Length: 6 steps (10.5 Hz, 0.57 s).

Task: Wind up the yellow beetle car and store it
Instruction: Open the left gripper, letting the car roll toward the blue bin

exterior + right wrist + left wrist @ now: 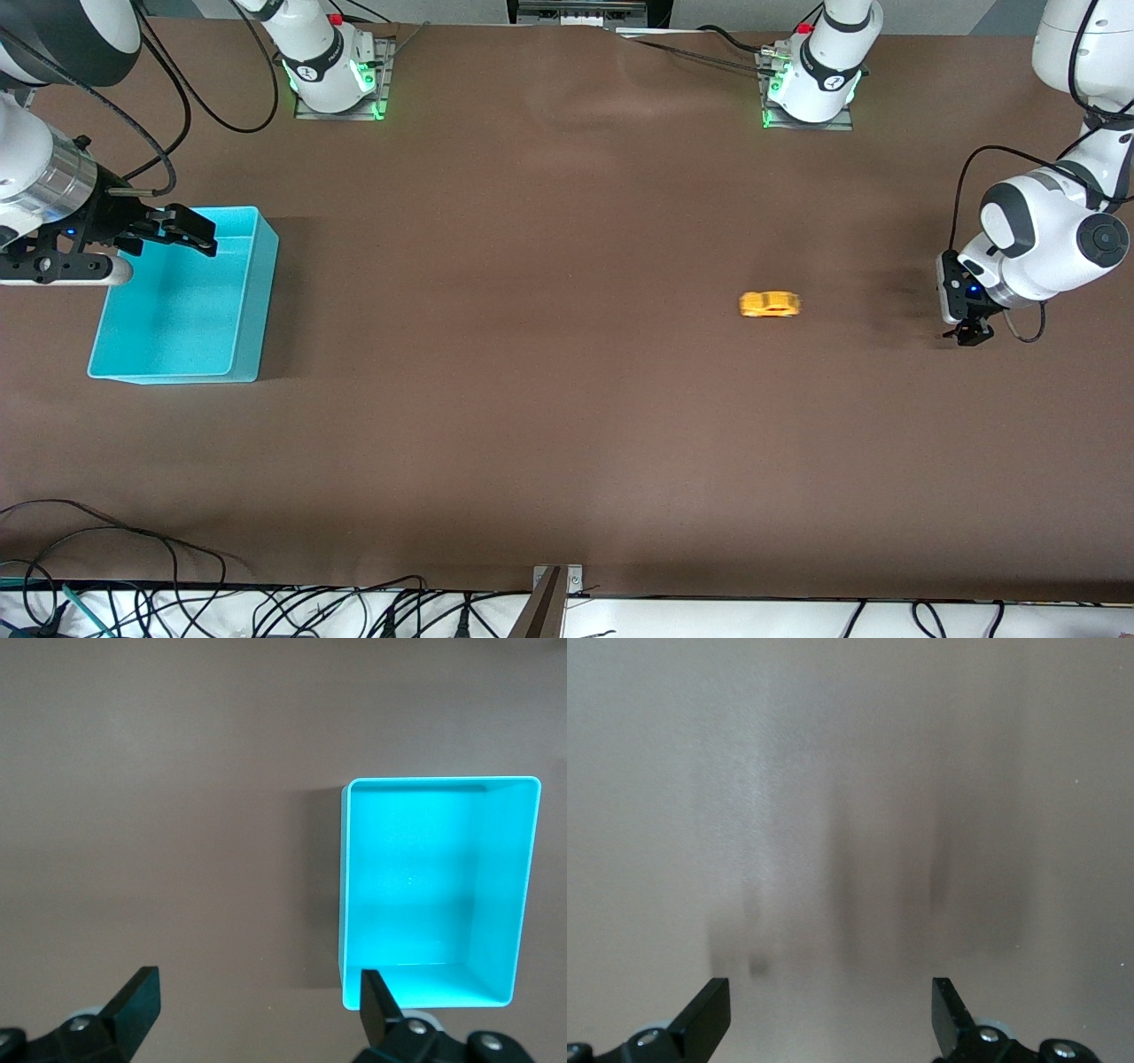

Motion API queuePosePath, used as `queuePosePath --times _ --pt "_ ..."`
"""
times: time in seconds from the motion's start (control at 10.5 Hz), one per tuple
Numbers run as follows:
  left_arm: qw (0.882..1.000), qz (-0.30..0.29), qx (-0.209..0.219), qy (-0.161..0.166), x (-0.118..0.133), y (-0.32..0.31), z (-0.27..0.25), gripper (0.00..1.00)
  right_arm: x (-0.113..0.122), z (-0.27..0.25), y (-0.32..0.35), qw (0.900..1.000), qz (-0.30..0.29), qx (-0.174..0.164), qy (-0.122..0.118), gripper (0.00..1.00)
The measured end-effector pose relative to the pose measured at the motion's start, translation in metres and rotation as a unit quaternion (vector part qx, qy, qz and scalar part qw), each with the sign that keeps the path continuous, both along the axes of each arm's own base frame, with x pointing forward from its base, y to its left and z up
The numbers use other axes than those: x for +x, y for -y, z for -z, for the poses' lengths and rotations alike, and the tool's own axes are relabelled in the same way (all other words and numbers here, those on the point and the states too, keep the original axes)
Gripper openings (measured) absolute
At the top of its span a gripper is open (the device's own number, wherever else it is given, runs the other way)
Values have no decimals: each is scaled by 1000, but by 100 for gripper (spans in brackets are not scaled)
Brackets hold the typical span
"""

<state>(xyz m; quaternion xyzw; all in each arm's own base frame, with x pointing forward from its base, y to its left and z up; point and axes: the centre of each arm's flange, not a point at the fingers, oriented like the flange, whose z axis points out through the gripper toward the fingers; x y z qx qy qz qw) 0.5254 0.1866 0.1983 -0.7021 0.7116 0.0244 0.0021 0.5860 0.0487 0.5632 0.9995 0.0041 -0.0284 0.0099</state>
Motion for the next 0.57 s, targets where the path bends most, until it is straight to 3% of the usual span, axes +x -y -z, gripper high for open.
queuePosePath --times 0.57 --pt "997 4 11 72 13 3 -90 100 0 0 0 1000 0 0 0 100"
